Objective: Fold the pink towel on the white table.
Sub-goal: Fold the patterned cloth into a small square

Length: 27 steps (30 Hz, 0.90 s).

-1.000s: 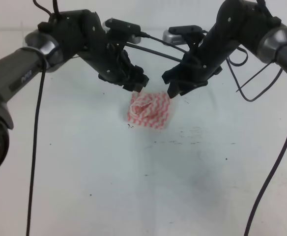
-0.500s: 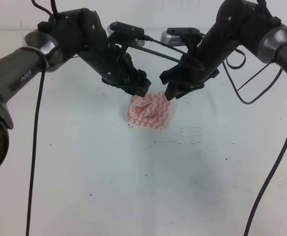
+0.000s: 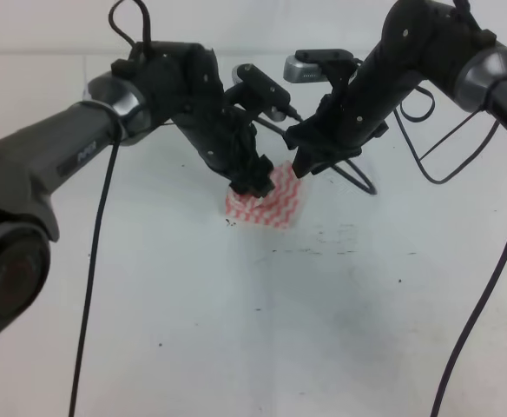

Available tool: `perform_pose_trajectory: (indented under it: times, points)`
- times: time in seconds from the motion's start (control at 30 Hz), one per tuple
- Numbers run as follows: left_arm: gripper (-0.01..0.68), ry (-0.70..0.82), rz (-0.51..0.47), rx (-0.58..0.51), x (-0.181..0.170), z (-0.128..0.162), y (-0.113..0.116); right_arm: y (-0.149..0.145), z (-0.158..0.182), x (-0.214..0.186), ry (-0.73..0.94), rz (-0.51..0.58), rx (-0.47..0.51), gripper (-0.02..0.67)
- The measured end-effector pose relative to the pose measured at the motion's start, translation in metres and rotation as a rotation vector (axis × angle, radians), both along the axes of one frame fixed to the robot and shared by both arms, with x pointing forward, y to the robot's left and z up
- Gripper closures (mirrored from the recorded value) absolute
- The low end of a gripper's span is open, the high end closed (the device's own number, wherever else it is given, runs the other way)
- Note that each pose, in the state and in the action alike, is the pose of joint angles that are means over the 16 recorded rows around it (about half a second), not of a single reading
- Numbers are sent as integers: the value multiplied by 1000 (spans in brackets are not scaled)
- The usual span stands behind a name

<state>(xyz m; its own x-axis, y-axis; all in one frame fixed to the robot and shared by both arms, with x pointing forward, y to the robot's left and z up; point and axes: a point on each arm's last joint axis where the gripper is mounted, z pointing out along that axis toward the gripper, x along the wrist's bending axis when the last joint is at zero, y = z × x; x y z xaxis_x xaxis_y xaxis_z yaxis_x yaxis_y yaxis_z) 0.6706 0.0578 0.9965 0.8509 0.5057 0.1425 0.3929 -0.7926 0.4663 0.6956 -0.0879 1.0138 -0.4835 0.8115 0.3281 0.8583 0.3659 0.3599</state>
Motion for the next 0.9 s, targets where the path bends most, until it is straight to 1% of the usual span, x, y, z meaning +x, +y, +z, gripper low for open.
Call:
perform_pose_trajectory:
  times: [0.2, 0.57, 0.77, 0.9]
  points:
    - [272, -21, -12, 38, 3, -8, -1, 0, 0, 0, 0, 0, -2, 464]
    - [284, -48, 14, 20, 9, -19, -4, 0, 1, 0, -2, 2, -4, 464]
    - [344, -67, 35, 5, 12, -19, -5, -1, 1, 0, -2, 2, -5, 464]
    - [411, -76, 45, 0, 13, -19, -5, 0, 1, 0, -2, 2, -4, 464]
